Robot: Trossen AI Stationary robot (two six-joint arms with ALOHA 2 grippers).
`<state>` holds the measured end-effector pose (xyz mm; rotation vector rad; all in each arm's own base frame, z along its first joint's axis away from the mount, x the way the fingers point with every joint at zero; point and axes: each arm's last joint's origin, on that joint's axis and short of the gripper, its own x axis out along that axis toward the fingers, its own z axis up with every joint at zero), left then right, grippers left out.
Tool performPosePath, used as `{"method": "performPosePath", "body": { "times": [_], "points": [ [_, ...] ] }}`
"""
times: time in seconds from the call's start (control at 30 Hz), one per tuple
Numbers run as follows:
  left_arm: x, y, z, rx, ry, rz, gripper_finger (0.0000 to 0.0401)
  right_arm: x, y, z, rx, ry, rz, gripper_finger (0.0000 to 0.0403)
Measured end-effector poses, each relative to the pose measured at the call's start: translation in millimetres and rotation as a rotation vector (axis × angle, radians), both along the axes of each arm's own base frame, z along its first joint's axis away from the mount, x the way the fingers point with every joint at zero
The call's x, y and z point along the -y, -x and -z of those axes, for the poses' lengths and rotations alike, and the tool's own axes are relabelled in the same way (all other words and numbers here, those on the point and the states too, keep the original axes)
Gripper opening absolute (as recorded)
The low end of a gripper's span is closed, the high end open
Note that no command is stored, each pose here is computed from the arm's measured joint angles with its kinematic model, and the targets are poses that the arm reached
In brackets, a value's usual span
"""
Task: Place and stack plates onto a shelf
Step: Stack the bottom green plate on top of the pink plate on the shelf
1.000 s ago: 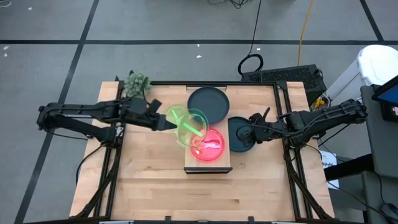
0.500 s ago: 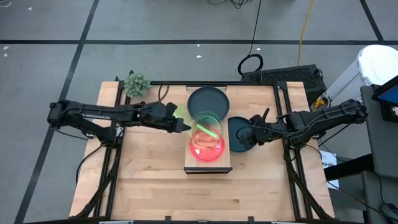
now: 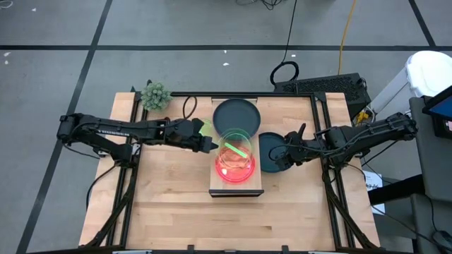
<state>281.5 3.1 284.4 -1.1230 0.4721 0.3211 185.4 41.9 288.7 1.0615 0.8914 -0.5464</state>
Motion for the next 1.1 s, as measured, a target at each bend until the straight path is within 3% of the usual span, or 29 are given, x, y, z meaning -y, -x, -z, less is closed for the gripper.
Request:
{"method": "performPosePath", "body": {
  "times": [0.53, 1.1],
  "points": [
    [10, -10, 20, -0.091, -0.015, 0.039, 0.0003, 0, 1, 1, -0.011, 0.006, 0.003, 0.0169],
    [18, -9, 20, -0.099, 0.027, 0.034, 0.0020, 0, 1, 1, -0.011, 0.008, 0.001, 0.0169]
  ]
}}
